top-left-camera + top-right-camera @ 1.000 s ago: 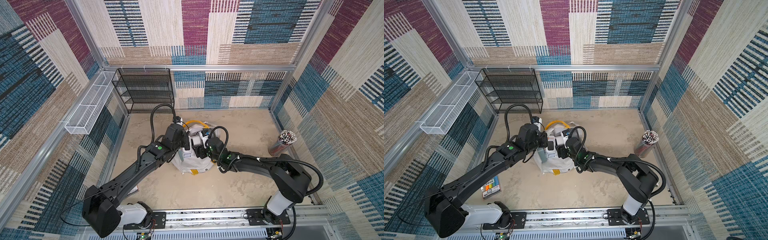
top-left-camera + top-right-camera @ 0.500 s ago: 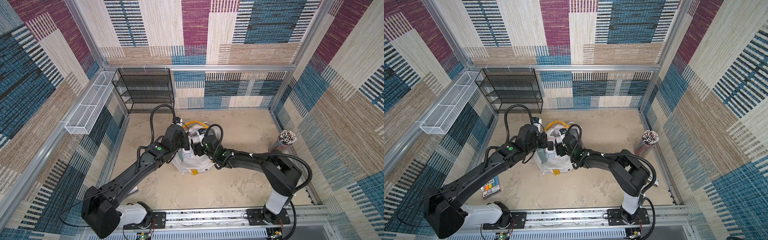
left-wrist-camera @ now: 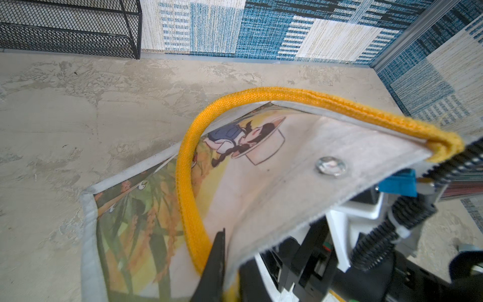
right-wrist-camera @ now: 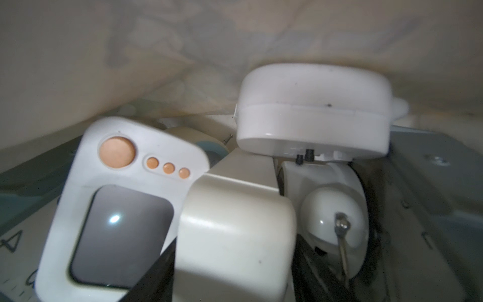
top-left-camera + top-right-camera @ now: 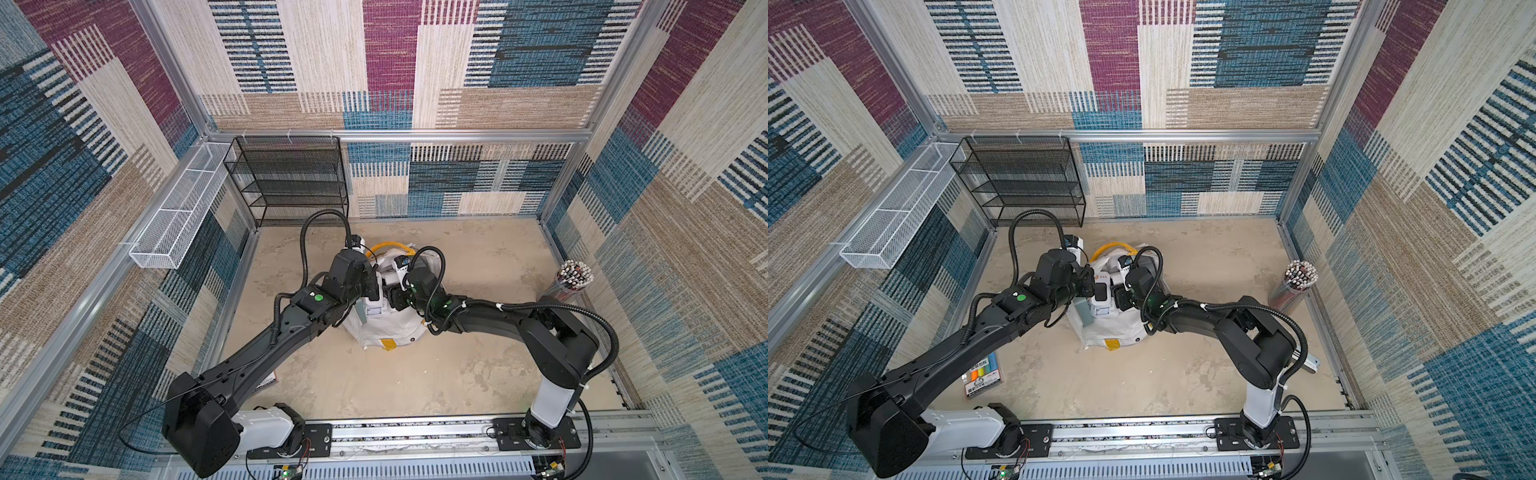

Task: Take the alarm clock out of the canvas bag
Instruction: Pick up the alarm from the canvas bag.

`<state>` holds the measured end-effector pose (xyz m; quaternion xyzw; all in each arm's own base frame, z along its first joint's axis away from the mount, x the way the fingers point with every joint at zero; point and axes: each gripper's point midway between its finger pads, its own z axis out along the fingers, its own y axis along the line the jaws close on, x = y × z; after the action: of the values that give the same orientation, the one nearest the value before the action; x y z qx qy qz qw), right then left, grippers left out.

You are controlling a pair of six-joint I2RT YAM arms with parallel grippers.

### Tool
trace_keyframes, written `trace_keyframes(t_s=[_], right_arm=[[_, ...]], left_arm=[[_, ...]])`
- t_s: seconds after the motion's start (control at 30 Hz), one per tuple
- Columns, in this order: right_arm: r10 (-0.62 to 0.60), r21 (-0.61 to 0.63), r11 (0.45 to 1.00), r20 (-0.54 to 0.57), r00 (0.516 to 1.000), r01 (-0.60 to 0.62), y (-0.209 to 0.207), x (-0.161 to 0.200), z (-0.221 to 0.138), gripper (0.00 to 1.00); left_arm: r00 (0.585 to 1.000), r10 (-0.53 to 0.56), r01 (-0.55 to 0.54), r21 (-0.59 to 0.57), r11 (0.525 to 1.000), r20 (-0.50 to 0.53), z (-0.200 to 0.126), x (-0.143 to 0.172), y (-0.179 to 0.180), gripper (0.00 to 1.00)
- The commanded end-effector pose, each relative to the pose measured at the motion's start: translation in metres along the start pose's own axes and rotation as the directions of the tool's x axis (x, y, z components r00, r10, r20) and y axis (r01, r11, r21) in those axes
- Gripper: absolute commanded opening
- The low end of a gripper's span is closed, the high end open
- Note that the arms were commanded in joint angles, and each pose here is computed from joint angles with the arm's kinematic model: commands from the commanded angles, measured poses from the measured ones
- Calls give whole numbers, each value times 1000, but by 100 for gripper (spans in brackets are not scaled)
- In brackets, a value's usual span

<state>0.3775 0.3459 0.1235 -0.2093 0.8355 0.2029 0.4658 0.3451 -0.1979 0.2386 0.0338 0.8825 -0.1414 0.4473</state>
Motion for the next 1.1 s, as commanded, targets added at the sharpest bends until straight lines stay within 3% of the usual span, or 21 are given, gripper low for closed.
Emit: trace_keyframes(t_s=[0.0,0.27,1.07], right_arm=[[-2,-34,999,12,1000,2,7,-6,0,61],[-2,-65,998,17,1000,3,12,-9,-6,43],[5,-44,999,11,1000,-5,8,-15,-34,28]], left_arm=[[1000,-15,15,-10,1000,-22,-1,6,3,0],[1000,-17,17,-25,1000,-18,-1,6,6,0],[999,-36,34,-65,997,-35,1,10,12,0]])
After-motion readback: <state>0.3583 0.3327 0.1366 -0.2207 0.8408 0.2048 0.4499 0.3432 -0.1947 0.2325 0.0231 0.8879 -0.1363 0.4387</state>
